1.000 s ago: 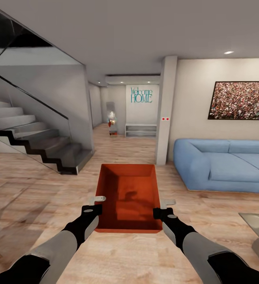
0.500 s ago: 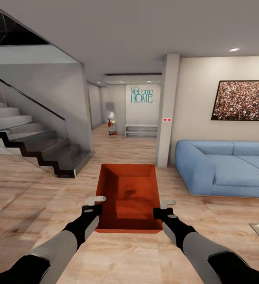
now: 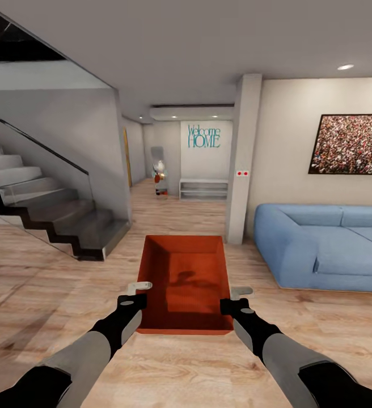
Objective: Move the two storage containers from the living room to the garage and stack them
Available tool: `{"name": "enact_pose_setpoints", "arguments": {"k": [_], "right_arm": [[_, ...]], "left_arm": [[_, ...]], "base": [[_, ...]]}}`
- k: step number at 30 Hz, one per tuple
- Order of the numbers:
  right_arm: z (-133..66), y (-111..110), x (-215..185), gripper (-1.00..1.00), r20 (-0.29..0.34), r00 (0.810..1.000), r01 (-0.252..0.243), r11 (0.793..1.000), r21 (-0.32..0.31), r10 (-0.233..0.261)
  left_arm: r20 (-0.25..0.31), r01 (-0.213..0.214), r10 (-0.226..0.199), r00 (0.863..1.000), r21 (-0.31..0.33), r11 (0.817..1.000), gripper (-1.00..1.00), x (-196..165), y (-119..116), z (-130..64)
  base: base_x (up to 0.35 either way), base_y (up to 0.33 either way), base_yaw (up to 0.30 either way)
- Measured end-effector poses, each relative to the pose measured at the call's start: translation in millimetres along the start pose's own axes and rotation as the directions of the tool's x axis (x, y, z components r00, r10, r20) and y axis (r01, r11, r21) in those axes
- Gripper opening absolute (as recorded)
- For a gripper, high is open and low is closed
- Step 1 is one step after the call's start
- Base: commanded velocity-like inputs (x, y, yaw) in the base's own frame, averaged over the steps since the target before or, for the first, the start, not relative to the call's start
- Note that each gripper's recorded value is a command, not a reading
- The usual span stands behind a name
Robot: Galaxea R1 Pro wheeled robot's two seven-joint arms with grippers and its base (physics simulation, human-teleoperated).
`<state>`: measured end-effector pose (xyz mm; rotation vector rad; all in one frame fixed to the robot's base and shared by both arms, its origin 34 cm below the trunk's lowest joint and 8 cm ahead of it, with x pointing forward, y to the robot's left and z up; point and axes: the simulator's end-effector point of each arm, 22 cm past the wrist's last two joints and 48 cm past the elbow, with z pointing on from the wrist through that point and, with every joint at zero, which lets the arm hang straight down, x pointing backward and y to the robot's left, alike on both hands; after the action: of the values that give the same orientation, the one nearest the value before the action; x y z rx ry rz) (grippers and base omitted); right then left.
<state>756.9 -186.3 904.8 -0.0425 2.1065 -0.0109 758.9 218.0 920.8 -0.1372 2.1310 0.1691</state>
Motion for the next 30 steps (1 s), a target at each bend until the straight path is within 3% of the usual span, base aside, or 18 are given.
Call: {"name": "enact_pose_setpoints", "arguments": {"k": [30], "right_arm": [[0.0, 0.1, 0.0, -1.0, -0.001, 1.0, 0.0, 1.0, 0.0, 0.0]], "left_arm": [[-0.001, -0.001, 0.001, 1.0, 0.0, 1.0, -1.0, 0.4, 0.1, 0.1]], "base": [[0.324, 0.0, 0.0]]}}
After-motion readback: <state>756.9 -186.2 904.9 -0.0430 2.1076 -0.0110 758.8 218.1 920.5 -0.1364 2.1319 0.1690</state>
